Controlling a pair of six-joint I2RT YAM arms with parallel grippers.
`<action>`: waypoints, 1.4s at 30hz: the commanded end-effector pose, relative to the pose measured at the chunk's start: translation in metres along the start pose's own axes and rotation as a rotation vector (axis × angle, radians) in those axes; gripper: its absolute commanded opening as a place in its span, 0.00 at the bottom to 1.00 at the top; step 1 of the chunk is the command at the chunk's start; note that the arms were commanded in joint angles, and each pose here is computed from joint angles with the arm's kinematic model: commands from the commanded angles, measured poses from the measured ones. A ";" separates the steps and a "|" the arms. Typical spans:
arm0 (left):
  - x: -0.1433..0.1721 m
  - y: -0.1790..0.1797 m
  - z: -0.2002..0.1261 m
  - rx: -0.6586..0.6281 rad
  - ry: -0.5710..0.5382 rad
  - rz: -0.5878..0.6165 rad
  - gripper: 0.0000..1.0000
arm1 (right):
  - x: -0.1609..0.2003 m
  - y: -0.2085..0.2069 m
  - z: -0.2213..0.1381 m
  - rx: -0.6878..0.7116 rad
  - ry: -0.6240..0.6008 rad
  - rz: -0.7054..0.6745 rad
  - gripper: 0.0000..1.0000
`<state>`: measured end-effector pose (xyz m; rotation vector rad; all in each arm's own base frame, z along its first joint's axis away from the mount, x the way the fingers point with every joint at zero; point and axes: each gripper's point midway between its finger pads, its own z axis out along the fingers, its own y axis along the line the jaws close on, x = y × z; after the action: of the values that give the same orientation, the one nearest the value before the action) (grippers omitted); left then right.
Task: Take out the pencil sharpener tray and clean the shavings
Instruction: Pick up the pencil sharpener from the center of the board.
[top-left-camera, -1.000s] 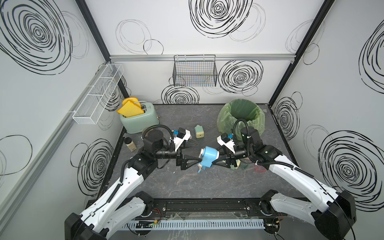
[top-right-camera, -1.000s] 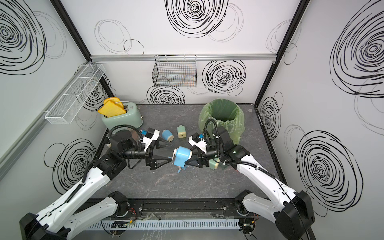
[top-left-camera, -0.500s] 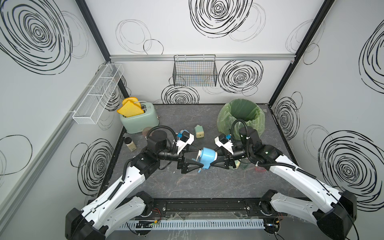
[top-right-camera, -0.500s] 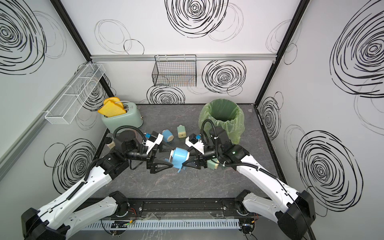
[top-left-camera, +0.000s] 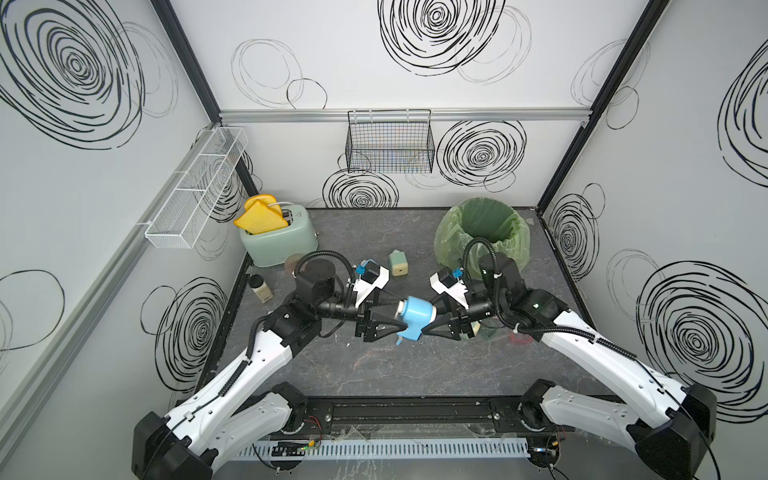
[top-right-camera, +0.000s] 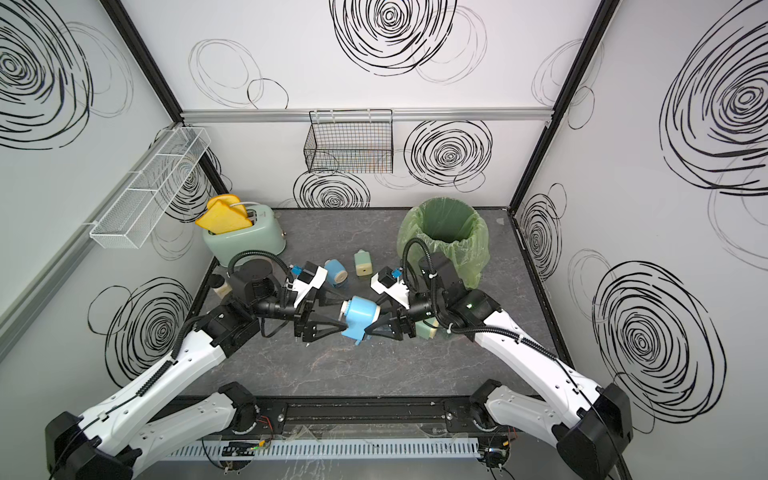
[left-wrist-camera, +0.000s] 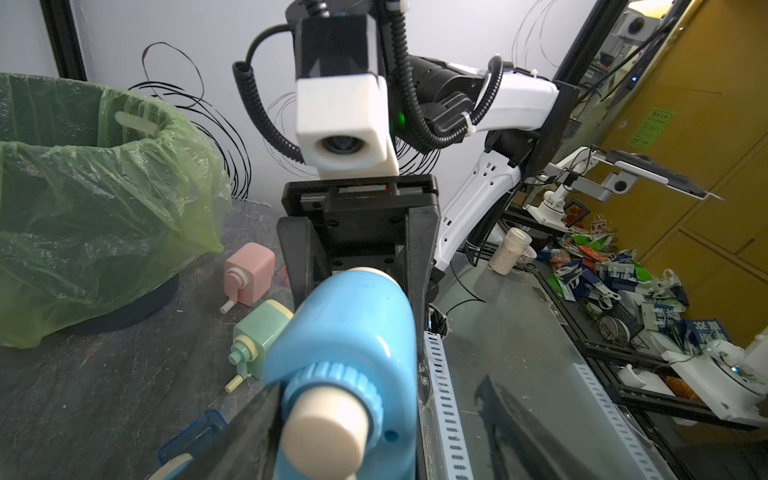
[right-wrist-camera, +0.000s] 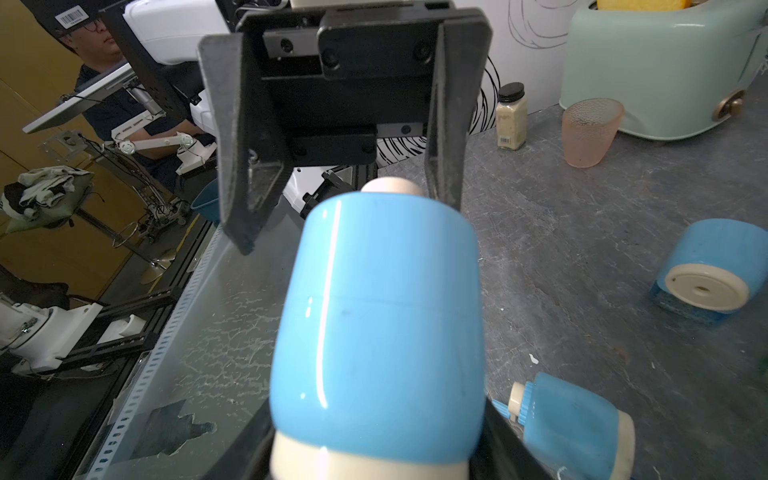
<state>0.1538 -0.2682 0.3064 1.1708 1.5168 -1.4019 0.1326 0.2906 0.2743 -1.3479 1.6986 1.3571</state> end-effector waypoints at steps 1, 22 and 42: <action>0.009 -0.022 0.007 0.127 0.037 -0.019 0.85 | -0.056 0.030 -0.011 -0.065 -0.146 -0.235 0.33; -0.006 0.030 -0.021 -0.185 -0.051 -0.036 0.99 | -0.056 0.034 -0.016 -0.018 -0.132 -0.241 0.33; -0.009 -0.005 -0.005 0.006 -0.048 0.002 0.66 | -0.054 0.041 -0.003 -0.097 -0.120 -0.245 0.34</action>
<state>0.1459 -0.2643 0.3031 1.1420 1.5371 -1.4732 0.1217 0.3014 0.3179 -1.4007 1.4733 1.3468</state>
